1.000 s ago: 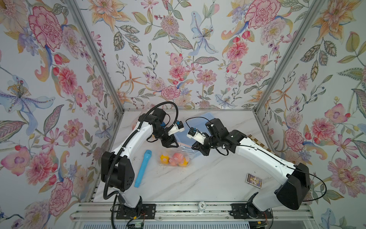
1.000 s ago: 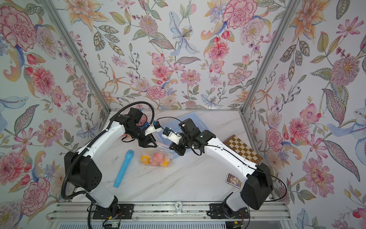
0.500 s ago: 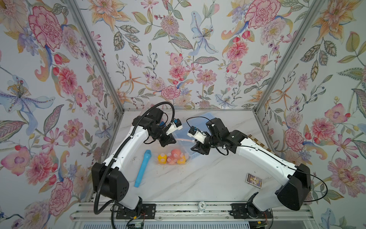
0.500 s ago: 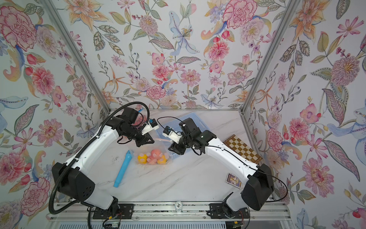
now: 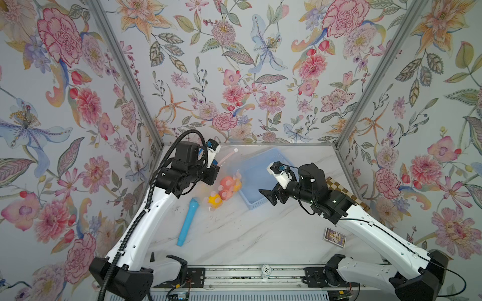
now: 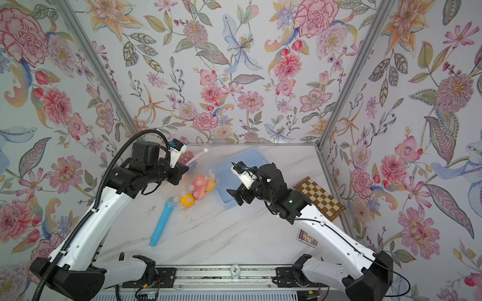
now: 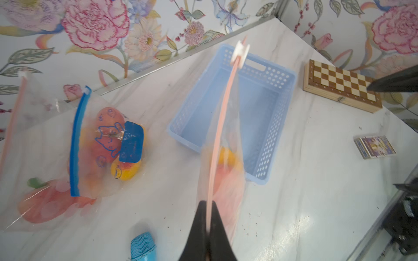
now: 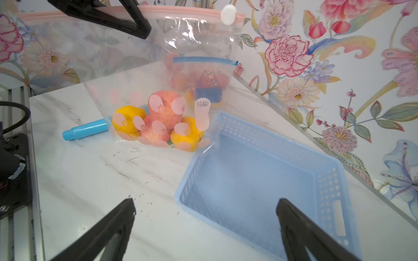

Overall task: Place the peach in a zip-top bag and seal the zipper
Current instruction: Place the zipper food storage bag at the center of the board.

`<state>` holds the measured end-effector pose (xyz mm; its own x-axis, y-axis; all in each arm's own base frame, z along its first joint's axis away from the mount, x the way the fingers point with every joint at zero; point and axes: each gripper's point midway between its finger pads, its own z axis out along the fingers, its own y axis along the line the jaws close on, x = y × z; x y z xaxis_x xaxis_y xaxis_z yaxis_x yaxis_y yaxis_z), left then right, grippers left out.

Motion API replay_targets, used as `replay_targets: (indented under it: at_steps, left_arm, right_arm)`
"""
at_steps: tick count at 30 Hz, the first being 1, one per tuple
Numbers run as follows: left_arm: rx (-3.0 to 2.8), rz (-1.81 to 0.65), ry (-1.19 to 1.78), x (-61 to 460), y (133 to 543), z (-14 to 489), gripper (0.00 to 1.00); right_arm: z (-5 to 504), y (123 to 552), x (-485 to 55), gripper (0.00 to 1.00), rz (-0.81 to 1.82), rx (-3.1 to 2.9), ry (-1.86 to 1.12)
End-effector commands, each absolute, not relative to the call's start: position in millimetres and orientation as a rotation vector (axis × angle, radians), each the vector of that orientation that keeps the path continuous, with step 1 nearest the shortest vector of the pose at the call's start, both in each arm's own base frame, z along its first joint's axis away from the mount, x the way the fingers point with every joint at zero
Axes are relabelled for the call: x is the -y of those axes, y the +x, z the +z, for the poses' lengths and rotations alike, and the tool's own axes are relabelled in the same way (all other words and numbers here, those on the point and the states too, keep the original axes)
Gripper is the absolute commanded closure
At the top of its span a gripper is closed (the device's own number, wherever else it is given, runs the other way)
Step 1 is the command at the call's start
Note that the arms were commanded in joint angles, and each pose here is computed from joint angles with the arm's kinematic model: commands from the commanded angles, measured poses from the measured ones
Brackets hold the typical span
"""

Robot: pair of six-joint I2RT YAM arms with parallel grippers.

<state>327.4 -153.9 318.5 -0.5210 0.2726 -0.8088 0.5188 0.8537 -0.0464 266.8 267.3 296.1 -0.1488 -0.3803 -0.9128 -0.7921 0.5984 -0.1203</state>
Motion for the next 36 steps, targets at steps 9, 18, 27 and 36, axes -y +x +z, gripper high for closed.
replay_targets:
  at_steps: [9, 18, 27, 36]
  left_arm:
    - [-1.978, -0.305, 0.065, 115.3, 386.7, 338.6, 1.00]
    - [-1.992, -0.267, -0.030, 111.9, 425.4, 307.5, 1.00]
    - [-2.055, -0.265, -0.073, 116.5, 447.9, 267.4, 1.00]
    - [-2.133, -0.387, 0.017, 143.6, 456.7, 236.5, 1.00]
  right_arm:
    - [314.2, 284.3, -243.9, 0.01, 0.483, -1.735, -0.635]
    - [303.7, 290.1, -239.3, 0.01, 0.467, -1.799, -0.578]
    - [299.1, 294.7, -226.2, 0.01, 0.437, -1.814, -0.479]
    - [295.0, 297.7, -214.9, 0.01, 0.386, -1.821, -0.431]
